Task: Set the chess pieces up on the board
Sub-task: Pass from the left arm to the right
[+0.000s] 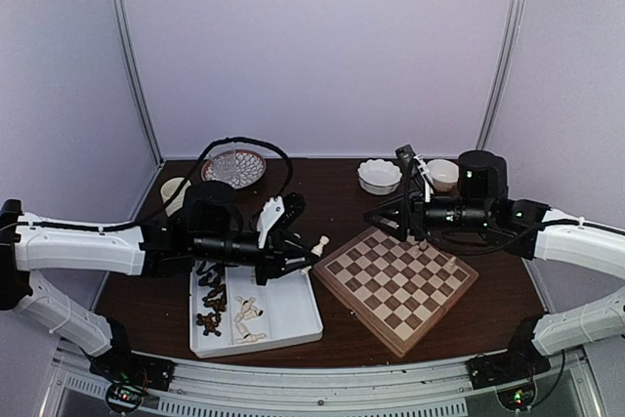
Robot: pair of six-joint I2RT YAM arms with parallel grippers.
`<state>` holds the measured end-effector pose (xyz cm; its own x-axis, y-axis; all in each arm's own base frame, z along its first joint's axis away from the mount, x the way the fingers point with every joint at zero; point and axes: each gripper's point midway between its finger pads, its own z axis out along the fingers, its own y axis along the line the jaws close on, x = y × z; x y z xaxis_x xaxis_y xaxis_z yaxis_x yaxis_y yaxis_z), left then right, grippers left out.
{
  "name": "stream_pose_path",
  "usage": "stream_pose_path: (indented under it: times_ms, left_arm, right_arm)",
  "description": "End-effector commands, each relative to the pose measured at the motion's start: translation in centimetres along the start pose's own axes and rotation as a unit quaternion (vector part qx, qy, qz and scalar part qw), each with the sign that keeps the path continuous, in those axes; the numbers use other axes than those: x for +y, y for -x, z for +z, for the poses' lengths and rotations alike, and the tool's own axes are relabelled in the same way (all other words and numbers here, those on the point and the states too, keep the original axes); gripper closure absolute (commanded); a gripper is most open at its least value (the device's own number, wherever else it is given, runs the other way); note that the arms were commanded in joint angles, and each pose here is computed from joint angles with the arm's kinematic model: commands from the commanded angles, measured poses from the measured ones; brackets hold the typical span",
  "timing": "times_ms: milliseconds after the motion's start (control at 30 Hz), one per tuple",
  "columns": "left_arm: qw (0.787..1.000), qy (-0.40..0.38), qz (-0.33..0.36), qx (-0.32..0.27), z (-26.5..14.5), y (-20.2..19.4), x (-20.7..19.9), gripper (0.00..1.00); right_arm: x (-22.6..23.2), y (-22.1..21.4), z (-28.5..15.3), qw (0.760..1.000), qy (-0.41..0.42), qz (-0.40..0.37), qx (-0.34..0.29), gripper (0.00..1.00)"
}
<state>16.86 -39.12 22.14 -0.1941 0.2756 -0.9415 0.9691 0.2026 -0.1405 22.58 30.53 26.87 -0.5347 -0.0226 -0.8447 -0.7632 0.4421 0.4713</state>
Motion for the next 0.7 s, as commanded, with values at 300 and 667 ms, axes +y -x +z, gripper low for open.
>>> stream_pose_path:
  times_ms: [300, 667]
  left_arm:
    - [0.998, -0.019, 0.052, 0.017, 1.4, -0.7, -0.8, 0.92]
    - [0.998, -0.022, 0.055, 0.029, 1.6, -1.2, -0.9, 0.91]
  right_arm:
    - [4.9, -3.2, 3.3, 0.991, 0.067, -0.083, 0.085, 0.48]
    - [5.2, -5.3, 4.9, 0.984, 0.07, -0.095, 0.133, 0.59]
